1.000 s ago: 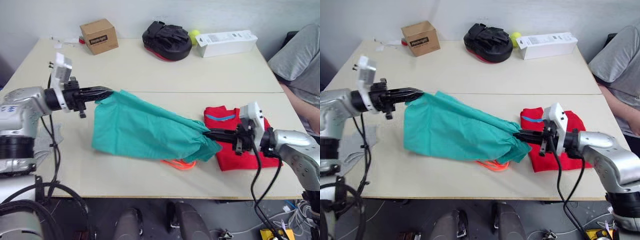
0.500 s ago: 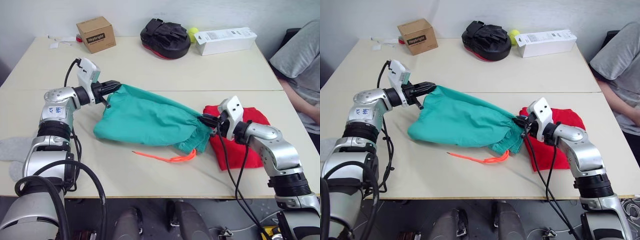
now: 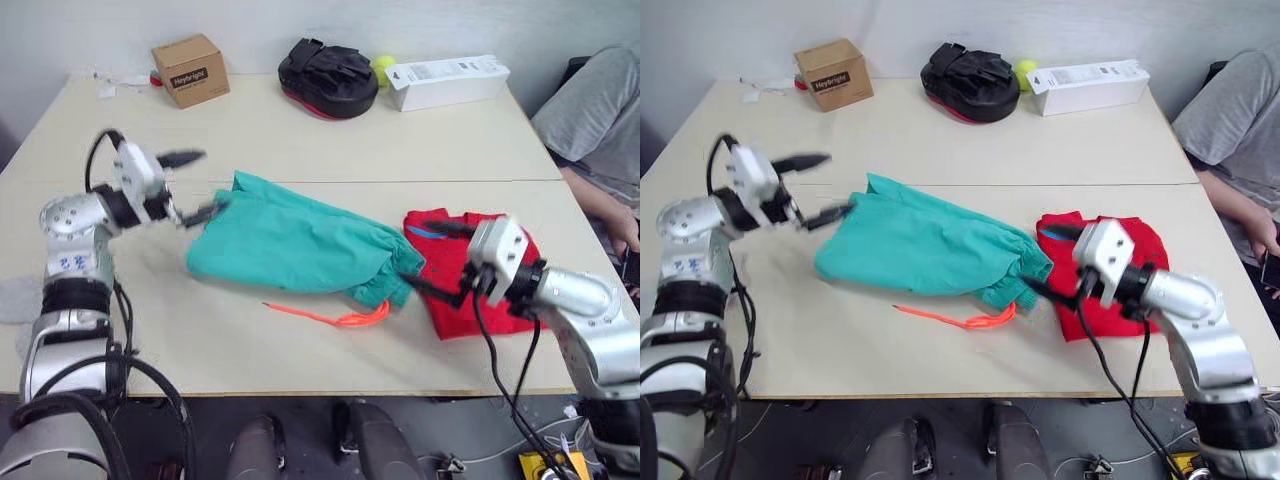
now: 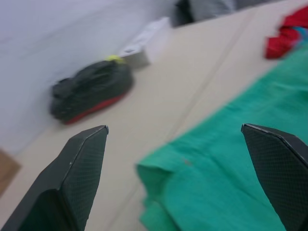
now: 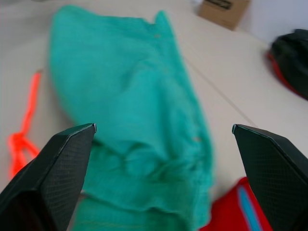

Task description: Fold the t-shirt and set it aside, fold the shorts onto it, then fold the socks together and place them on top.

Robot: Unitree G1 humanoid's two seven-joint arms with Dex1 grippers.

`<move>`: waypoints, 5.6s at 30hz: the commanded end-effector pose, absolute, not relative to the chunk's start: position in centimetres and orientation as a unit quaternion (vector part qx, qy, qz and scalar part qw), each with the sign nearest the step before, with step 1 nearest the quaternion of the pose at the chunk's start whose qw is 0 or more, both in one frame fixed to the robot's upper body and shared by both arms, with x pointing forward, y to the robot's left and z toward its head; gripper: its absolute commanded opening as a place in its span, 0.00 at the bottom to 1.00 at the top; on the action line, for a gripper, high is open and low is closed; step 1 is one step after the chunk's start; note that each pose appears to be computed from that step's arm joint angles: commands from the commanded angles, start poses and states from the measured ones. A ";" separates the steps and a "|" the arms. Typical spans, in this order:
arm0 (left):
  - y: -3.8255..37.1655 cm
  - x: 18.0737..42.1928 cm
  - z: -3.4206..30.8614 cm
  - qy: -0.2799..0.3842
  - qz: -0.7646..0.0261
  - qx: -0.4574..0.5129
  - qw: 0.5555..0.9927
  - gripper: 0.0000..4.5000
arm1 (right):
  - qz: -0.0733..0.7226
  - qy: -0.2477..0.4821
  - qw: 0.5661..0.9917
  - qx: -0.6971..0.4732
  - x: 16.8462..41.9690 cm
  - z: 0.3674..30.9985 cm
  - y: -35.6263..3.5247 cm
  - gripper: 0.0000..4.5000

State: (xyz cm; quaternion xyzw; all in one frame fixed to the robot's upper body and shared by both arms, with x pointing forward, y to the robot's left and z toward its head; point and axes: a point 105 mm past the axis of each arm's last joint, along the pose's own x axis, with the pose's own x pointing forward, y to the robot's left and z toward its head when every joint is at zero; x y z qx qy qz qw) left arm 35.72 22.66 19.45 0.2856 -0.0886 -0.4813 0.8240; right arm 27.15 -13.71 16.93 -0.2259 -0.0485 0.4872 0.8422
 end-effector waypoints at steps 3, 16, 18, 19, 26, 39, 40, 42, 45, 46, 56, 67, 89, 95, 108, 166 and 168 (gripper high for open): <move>22.6 33.1 16.9 -0.061 -0.513 0.370 0.773 0.99 | 0.479 -0.050 0.834 -0.270 26.1 14.4 -11.1 1.00; 22.7 36.3 12.8 -0.004 -0.425 0.430 0.797 0.91 | 0.403 -0.011 0.853 -0.332 28.5 11.2 -10.0 0.80; 22.9 36.8 13.0 -0.001 -0.414 0.424 0.806 0.81 | 0.403 -0.014 0.857 -0.321 28.4 11.6 -10.0 0.63; 22.9 36.9 12.9 0.006 -0.414 0.420 0.807 0.74 | 0.406 -0.015 0.856 -0.320 28.3 11.7 -10.1 0.55; 24.0 34.4 10.6 0.101 -0.490 0.364 0.786 0.24 | 0.447 -0.006 0.835 -0.321 27.3 12.4 -12.0 0.02; 22.0 22.9 11.6 0.180 -0.614 0.229 0.734 0.01 | 0.617 -0.022 0.710 -0.339 23.5 12.3 -15.2 0.00; 21.7 22.5 11.5 0.179 -0.609 0.231 0.737 0.01 | 0.617 -0.021 0.709 -0.340 23.6 12.1 -15.3 0.00; 21.3 22.3 11.4 0.167 -0.589 0.234 0.755 0.01 | 0.614 -0.020 0.709 -0.347 23.7 11.8 -15.6 0.00; 20.8 22.1 11.4 0.154 -0.564 0.231 0.777 0.01 | 0.612 -0.015 0.709 -0.350 23.7 11.4 -16.0 0.00; 20.7 22.0 11.4 0.152 -0.559 0.229 0.783 0.01 | 0.612 -0.013 0.709 -0.349 23.6 11.3 -16.1 0.00; 21.5 20.3 11.4 0.205 -0.563 0.161 0.784 0.18 | 0.625 0.033 0.732 -0.270 21.9 11.0 -16.8 0.18; 24.7 24.7 19.0 0.175 -0.523 0.057 0.832 0.95 | 0.596 0.028 0.791 -0.137 20.3 16.9 -17.3 1.00; 22.5 31.8 14.0 0.193 -0.594 0.214 0.751 0.52 | 0.552 -0.056 0.814 -0.171 22.5 17.7 -14.7 1.00; 22.1 32.6 14.8 0.173 -0.595 0.216 0.754 0.09 | 0.535 -0.062 0.824 -0.174 22.7 17.4 -14.8 1.00; 20.6 38.8 24.0 0.040 -0.527 0.165 0.833 0.01 | 0.495 -0.062 0.847 -0.185 22.8 16.9 -15.8 1.00; 22.1 22.4 7.5 0.252 -0.671 0.247 0.652 0.20 | 0.576 0.010 0.746 -0.333 23.4 9.8 -12.2 0.00; 21.5 21.3 7.4 0.251 -0.677 0.239 0.649 0.06 | 0.581 0.012 0.742 -0.334 23.3 9.8 -12.7 0.00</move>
